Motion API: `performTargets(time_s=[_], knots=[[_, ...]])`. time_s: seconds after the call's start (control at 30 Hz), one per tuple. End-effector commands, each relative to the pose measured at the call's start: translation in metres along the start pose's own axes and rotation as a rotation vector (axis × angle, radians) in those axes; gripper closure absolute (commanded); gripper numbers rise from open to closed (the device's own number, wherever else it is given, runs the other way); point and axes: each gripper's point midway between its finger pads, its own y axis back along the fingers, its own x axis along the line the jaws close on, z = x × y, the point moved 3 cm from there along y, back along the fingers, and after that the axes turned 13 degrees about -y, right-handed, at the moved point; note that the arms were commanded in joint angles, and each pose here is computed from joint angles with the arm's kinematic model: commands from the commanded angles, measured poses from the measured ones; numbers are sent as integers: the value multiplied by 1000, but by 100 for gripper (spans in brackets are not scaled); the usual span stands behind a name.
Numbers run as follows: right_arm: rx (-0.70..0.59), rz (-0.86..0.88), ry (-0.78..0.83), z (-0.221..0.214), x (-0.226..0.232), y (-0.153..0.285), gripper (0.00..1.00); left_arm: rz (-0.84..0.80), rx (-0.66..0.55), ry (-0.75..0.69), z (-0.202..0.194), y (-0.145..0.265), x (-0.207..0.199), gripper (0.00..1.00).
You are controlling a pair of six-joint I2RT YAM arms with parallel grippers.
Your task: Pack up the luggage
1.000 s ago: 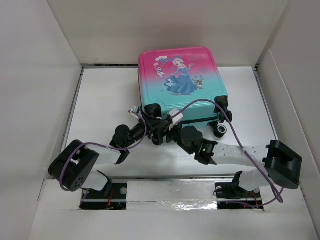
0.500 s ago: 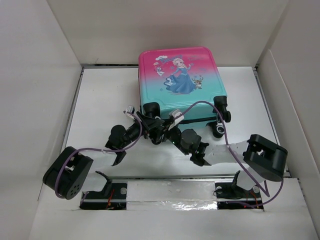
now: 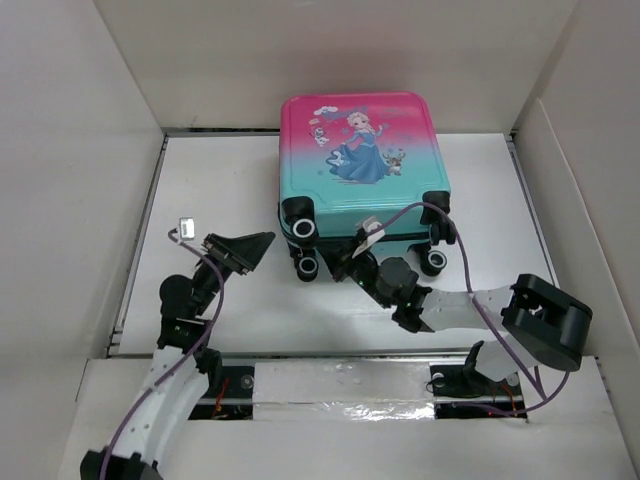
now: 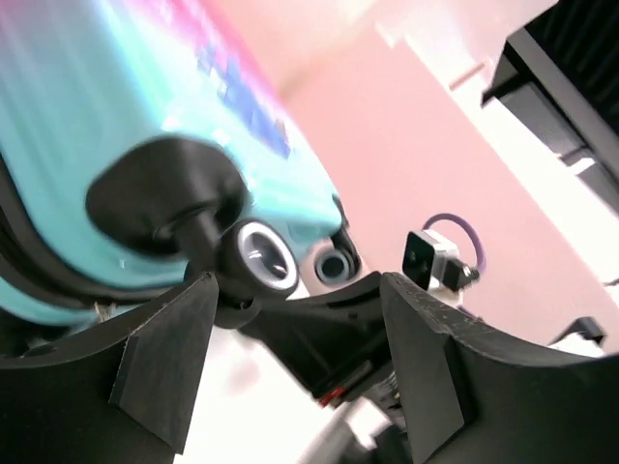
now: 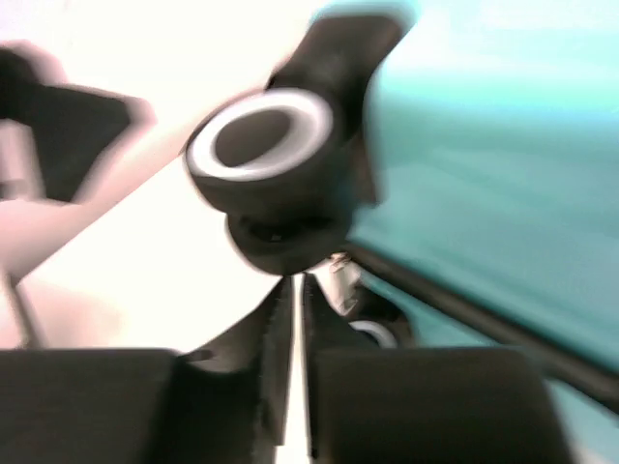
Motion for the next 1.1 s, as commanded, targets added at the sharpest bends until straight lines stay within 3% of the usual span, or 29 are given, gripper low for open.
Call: performTargets(time_s=[0.0, 0.23, 0.4, 0.53, 0.67, 0.87, 1.07], knots=[[-183, -30, -38, 52, -6, -8, 94, 194, 32, -158, -6, 12, 31, 35], [-143, 15, -37, 47, -1, -21, 84, 96, 135, -86, -19, -8, 24, 33], [-114, 31, -31, 40, 1, -27, 83, 29, 160, -51, -23, -19, 15, 35], [-103, 28, -47, 34, -3, -21, 80, 11, 158, -31, -25, -22, 15, 74], [-102, 19, -51, 36, -5, -12, 66, 6, 170, -24, -26, -25, 16, 95], [-89, 29, -47, 41, 3, -1, 41, 55, 152, -20, -25, -25, 24, 100], [-60, 152, -82, 40, 26, -7, 19, -13, 158, 12, -26, -29, 16, 100]])
